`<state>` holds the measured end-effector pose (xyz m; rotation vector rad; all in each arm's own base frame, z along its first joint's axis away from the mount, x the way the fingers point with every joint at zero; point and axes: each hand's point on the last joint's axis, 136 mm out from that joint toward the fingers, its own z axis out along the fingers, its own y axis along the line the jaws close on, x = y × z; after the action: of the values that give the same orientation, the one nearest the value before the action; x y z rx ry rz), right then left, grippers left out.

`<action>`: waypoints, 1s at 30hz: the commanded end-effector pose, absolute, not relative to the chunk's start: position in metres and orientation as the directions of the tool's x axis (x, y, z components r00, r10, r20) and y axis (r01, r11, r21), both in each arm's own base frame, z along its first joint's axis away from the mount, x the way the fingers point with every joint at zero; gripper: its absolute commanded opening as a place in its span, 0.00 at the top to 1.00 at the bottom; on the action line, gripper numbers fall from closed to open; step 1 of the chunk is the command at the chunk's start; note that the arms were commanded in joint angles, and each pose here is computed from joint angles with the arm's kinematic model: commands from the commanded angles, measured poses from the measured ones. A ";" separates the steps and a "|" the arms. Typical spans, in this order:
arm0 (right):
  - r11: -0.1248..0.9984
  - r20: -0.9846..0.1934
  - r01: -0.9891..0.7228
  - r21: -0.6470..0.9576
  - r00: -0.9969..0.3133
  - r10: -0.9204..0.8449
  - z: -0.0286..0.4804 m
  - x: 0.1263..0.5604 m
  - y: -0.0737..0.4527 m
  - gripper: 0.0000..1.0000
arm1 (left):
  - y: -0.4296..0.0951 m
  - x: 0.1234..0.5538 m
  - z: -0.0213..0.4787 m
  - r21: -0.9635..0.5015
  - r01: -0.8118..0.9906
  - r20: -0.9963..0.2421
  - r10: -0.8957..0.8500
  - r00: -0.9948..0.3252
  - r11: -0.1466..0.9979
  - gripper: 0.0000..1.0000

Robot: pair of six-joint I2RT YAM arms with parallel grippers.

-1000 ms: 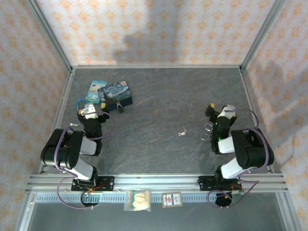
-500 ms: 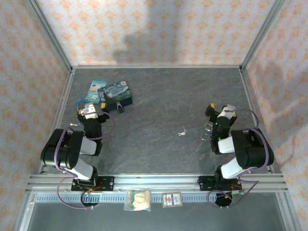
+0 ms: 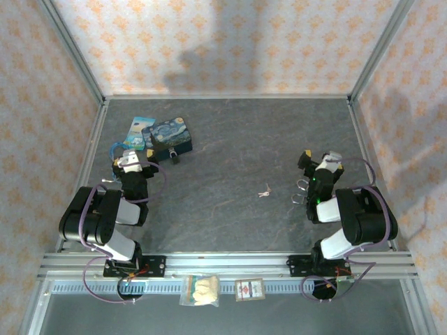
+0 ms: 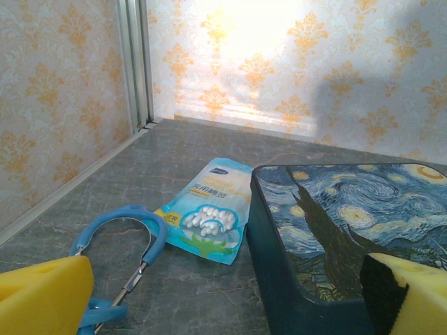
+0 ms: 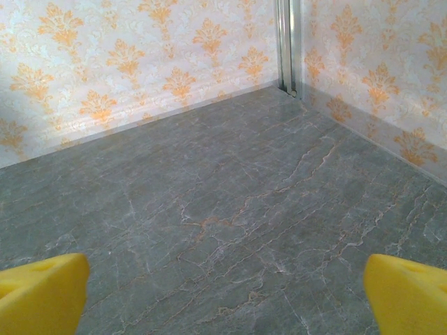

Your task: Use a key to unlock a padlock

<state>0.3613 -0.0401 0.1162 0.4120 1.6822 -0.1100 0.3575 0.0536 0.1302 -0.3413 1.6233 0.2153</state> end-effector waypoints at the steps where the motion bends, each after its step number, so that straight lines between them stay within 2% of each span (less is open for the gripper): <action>1: 0.927 -0.978 0.342 0.156 -0.078 0.194 0.139 0.372 -0.041 0.00 | 0.060 0.360 0.147 -0.084 -0.390 -0.995 -0.101 -0.024 0.917 0.01; 5: 0.913 -0.978 0.380 0.149 -0.080 0.193 0.160 0.376 -0.043 0.00 | 0.068 0.364 0.164 -0.063 -0.469 -0.993 -0.102 -0.057 0.881 0.03; 9: 0.876 -0.943 0.399 0.271 -0.072 0.324 0.175 0.378 -0.039 0.01 | 0.060 0.365 0.199 -0.128 -0.462 -0.991 -0.132 0.024 0.878 0.05; 12: 0.831 -0.873 0.422 0.363 -0.158 0.462 0.167 0.382 -0.028 0.05 | 0.033 0.376 0.221 -0.220 -0.362 -0.975 -0.216 0.052 0.906 0.04; 14: 0.779 -0.781 0.484 0.398 -0.267 0.565 0.144 0.377 -0.018 0.07 | 0.006 0.384 0.231 -0.268 -0.269 -0.962 -0.269 0.034 0.925 0.05; 16: 0.773 -0.708 0.503 0.385 -0.376 0.597 0.123 0.370 -0.004 0.14 | -0.023 0.391 0.238 -0.319 -0.176 -0.946 -0.323 0.009 0.931 0.04; 19: 0.821 -0.619 0.429 0.376 -0.544 0.567 0.098 0.358 0.032 0.27 | -0.069 0.395 0.237 -0.422 -0.029 -0.905 -0.423 -0.050 0.906 0.04; 22: 0.848 -0.527 0.350 0.398 -0.670 0.523 0.080 0.342 0.068 0.35 | -0.109 0.393 0.233 -0.471 0.058 -0.879 -0.463 -0.110 0.880 0.04; 30: 0.940 -0.397 0.211 0.268 -0.865 0.308 0.045 0.304 0.128 0.56 | -0.163 0.387 0.218 -0.571 0.162 -0.816 -0.533 -0.224 0.805 0.06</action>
<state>0.3210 0.1196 0.0553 0.4204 2.5309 0.3536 0.3847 -0.1479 0.2076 -0.2725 1.6991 -0.5386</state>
